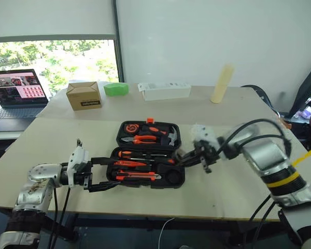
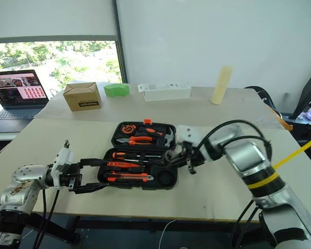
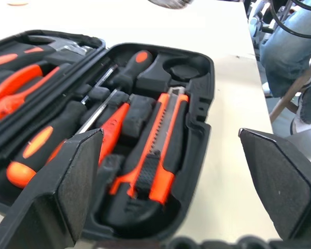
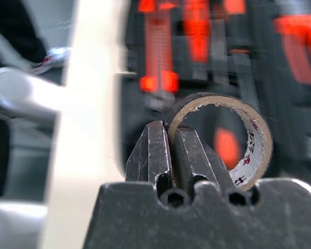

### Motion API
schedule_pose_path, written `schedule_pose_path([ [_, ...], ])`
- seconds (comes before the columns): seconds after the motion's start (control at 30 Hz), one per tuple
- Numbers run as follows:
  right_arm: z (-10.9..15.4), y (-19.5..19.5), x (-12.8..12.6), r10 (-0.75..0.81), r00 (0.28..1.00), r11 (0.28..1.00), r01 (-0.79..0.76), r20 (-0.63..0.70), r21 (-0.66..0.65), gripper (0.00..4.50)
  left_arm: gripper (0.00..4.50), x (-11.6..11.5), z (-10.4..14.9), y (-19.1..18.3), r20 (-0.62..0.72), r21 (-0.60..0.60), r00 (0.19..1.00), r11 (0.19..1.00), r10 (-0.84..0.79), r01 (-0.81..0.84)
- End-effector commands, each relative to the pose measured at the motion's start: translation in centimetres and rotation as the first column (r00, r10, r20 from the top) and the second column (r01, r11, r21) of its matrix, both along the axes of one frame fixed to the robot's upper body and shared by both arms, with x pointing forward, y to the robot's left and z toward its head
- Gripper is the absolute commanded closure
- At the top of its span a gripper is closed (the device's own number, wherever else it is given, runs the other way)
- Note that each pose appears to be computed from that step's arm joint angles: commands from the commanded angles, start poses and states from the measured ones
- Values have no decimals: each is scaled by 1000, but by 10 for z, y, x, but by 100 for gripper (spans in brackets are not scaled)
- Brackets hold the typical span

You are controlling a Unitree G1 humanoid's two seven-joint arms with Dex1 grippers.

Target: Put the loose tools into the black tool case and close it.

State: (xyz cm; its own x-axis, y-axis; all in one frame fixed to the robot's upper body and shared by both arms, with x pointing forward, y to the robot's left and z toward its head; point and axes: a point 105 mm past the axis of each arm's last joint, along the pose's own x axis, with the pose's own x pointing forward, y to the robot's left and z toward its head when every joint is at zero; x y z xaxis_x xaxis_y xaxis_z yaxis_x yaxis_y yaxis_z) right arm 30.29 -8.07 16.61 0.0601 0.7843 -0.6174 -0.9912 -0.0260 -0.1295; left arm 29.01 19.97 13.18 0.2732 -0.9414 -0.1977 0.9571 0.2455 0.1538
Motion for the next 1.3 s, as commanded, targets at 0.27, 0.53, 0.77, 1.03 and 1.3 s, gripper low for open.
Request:
schedule_pose_path([
  [0.27, -39, -4, 4, -89, 996, 974, 87, 0, -211, 442, 0, -3, 3, -1, 35, 35, 999, 999, -12, 11],
  [0.53, -32, -3, 17, -98, 994, 968, 106, 46, -225, 302, 0, 1, 9, 0, 49, 34, 999, 999, 11, -13],
  [0.77, 22, -13, -8, 30, 999, 998, -28, -25, 54, 180, 0, 15, 21, 16, 83, 13, 986, 989, 143, -144],
  [1.03, 9, -70, 32, -373, 905, 926, 349, 206, 146, 227, 106, 46, 16, 61, 116, 49, 878, 880, 465, -473],
  [1.3, -34, -87, 53, -582, 715, 807, 568, 388, 164, 450, 404, 69, -4, 51, 81, 74, 811, 808, 580, -585],
])
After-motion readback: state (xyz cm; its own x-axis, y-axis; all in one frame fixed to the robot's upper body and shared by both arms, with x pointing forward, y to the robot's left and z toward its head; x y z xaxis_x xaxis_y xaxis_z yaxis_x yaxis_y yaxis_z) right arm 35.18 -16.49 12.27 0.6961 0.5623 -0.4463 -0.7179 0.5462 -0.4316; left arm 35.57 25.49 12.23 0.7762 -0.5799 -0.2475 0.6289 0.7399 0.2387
